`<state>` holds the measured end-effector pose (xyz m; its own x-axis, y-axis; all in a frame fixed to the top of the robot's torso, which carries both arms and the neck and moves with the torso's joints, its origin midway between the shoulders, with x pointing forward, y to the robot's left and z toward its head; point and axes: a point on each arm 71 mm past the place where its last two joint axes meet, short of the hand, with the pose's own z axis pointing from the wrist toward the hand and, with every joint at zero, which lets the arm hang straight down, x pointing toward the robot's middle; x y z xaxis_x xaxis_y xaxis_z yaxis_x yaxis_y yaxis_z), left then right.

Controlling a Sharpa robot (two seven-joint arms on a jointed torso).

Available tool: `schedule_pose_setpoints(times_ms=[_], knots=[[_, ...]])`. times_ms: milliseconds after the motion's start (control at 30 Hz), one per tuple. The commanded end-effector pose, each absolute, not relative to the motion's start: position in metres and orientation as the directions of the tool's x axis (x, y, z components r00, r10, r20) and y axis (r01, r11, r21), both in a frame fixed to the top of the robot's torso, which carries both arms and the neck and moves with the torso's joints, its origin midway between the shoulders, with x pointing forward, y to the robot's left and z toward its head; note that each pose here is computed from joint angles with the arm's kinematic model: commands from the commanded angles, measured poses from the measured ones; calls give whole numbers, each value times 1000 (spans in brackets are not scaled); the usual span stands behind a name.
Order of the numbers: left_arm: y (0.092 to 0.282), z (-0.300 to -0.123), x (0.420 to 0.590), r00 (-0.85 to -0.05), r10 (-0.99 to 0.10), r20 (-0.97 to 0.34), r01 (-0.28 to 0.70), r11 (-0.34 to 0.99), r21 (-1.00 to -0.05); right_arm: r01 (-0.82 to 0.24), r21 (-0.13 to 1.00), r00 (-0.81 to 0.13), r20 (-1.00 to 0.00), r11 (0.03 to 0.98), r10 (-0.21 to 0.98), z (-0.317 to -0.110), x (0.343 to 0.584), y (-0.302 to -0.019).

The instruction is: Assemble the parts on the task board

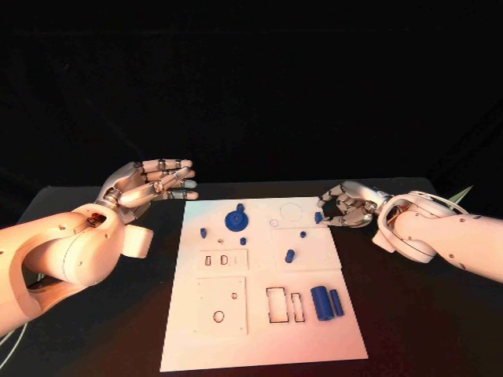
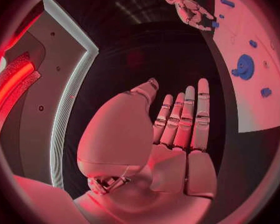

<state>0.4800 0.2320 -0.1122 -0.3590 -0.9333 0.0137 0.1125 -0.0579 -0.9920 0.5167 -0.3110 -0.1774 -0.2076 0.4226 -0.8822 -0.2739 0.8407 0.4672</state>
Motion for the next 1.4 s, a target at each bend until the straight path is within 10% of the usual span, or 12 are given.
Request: schedule_pose_setpoints(times_ms=[33,1400], knots=[[231,-111,480,-372,-928,21,115,-68,-991,-296,458,-231,-886,838,403,-180,516,-308],[232,-111,480,-371,-928,20,113,-67,-991,-278,435,-233,-895,856,380,-188,522,-299]])
